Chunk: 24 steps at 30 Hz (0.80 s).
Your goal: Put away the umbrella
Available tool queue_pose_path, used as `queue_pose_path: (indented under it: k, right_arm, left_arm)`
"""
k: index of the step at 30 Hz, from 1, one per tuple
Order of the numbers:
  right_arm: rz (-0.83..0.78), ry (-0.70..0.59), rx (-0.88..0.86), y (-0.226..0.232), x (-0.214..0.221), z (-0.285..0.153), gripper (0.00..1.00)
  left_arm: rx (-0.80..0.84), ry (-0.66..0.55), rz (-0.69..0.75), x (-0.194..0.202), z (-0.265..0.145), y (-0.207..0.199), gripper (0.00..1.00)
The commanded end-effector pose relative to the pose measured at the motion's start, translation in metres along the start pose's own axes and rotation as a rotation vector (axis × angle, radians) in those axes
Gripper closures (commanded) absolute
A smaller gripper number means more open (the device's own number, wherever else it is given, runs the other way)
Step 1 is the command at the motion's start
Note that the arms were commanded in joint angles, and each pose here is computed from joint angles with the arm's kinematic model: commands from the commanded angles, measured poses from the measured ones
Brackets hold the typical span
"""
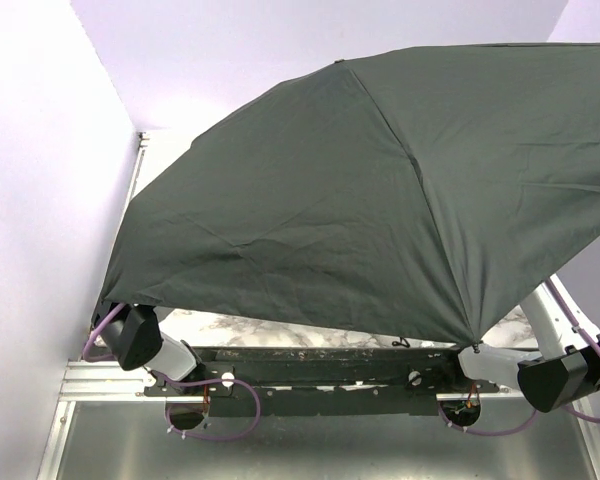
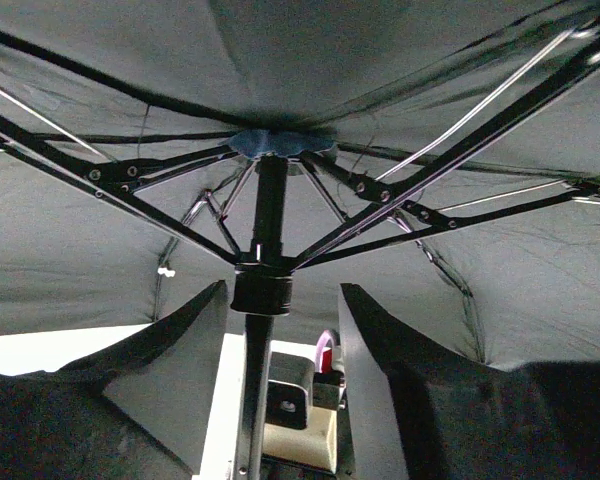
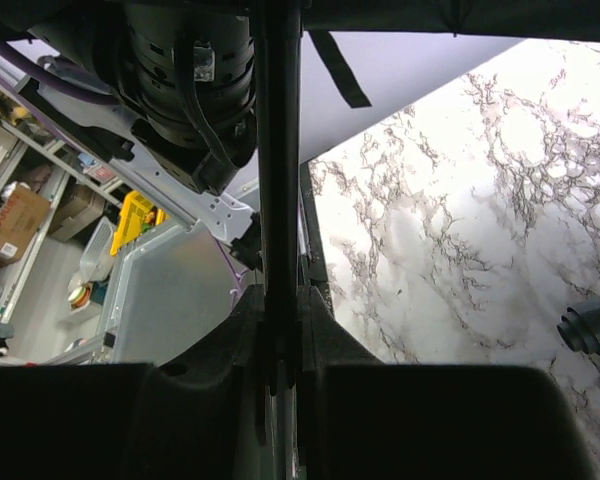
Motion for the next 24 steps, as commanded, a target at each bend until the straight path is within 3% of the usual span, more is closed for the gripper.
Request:
queue_pose_path:
  k: [1,11,14,15,16,24]
  right_arm:
    - [-0.078,-0.022,-0.036,0.0131,-0.0084,-0.0045,0.99]
    - [-0.077,-0.020,-0.040,0.0143,-0.0071,-0.0049,0.99]
    - [-0.074,-0.019,-0.038,0.0144,-0.0062,-0.0052,0.99]
    - [-0.075,-0.019,-0.039,0.0144,-0.0058,-0.0053,1.00]
    - [-0.074,-0.018,-0.038,0.0144,-0.0055,-0.0052,0.99]
    - [-0.089,-0.015,-0.023,0.0129,-0.0059,-0.0058,0.99]
  left_arm:
    - [0.016,0.011,-0.007,0.0012,0.0061,-0.0065,0.53]
    - [0.020,0.000,-0.002,0.0009,0.0082,-0.0060,0.64]
    - [0.027,-0.002,-0.002,0.0010,0.0085,-0.0060,0.77]
    - [0.030,-0.004,-0.002,0.0010,0.0082,-0.0058,0.85]
    - [0.038,-0.013,0.006,-0.0003,0.0080,-0.0066,1.00]
    - [0.064,0.017,-0.014,0.0013,0.0005,-0.0116,1.00]
Point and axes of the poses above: each gripper's point midway between its finger pads, its own z axis out along the fingers, its own y axis along the line the jaws close on, x = y × z, the point moved 8 cm from there along -z, back along the fingers, and after that the axes turned 10 degrees about -z, right-handed, at the moved point
